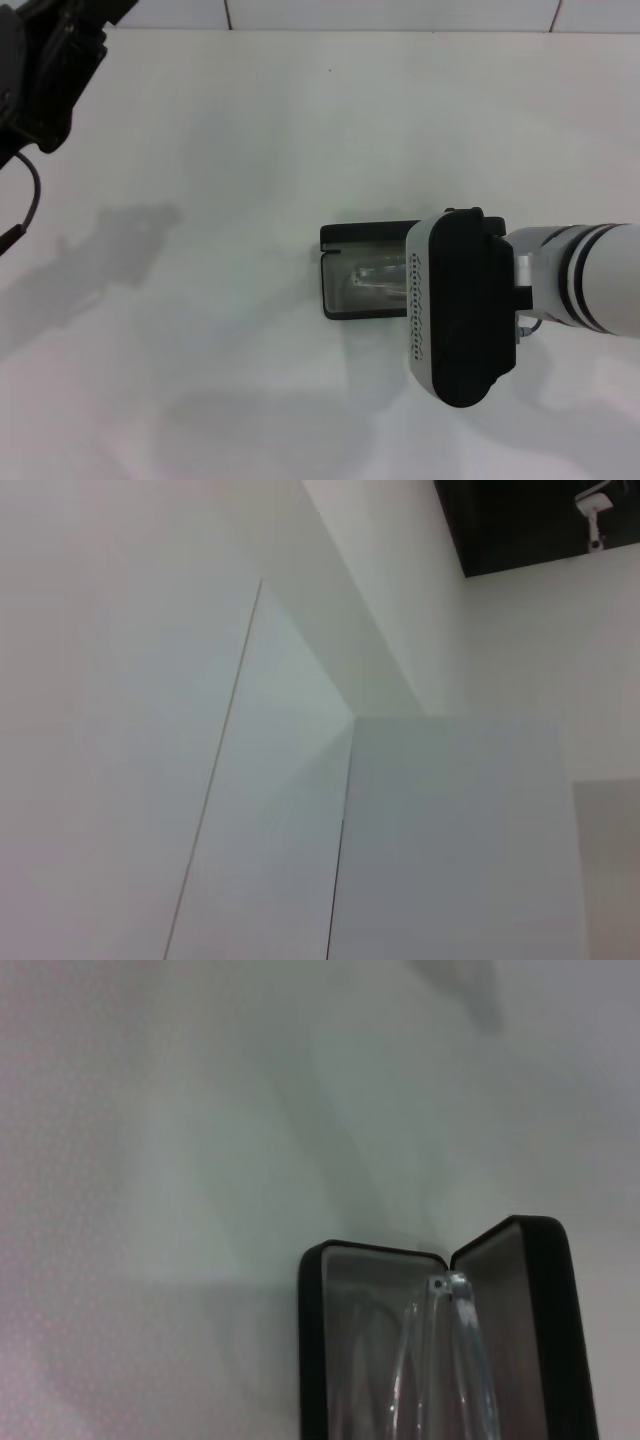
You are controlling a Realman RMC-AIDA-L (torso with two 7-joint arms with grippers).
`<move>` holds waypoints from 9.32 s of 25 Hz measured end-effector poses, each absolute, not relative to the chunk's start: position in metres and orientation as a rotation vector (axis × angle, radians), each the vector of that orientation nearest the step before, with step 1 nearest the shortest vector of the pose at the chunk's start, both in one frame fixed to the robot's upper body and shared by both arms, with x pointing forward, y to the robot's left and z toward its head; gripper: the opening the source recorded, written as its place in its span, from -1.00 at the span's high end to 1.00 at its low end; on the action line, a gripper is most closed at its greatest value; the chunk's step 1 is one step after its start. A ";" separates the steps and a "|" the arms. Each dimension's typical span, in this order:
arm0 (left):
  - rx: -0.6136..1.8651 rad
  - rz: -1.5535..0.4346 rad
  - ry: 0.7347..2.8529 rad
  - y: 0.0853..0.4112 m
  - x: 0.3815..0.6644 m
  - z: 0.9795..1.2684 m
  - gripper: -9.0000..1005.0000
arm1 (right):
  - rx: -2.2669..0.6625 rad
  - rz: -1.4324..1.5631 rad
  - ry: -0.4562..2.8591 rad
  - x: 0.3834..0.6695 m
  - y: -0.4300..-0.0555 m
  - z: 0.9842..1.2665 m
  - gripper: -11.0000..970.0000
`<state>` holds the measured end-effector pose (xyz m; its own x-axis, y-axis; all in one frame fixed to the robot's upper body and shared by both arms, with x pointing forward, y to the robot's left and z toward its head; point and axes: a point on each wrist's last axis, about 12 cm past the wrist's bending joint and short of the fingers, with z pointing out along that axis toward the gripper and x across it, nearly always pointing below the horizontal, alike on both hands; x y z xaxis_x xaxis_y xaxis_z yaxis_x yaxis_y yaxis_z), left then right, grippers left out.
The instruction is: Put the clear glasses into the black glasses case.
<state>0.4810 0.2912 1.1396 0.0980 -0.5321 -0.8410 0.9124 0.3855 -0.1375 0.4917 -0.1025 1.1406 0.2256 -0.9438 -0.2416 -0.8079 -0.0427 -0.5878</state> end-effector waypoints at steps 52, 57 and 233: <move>0.461 -1.130 0.951 0.296 0.475 1.138 0.79 | -1.851 -0.256 1.606 0.487 -0.101 1.144 0.63; 0.468 -1.131 0.948 0.297 0.475 1.138 0.79 | -1.828 -0.233 1.611 0.484 -0.101 1.148 0.62; 1.091 -1.233 1.400 0.305 0.496 1.140 -0.23 | -1.066 1.323 1.226 0.510 -0.226 1.135 -0.58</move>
<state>0.4965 0.3050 1.1404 -0.1600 0.0354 -0.9865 0.9830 0.0967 -0.1559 0.5099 -0.2255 1.1349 -0.1122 0.1001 -0.9886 -0.9934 0.0131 0.1141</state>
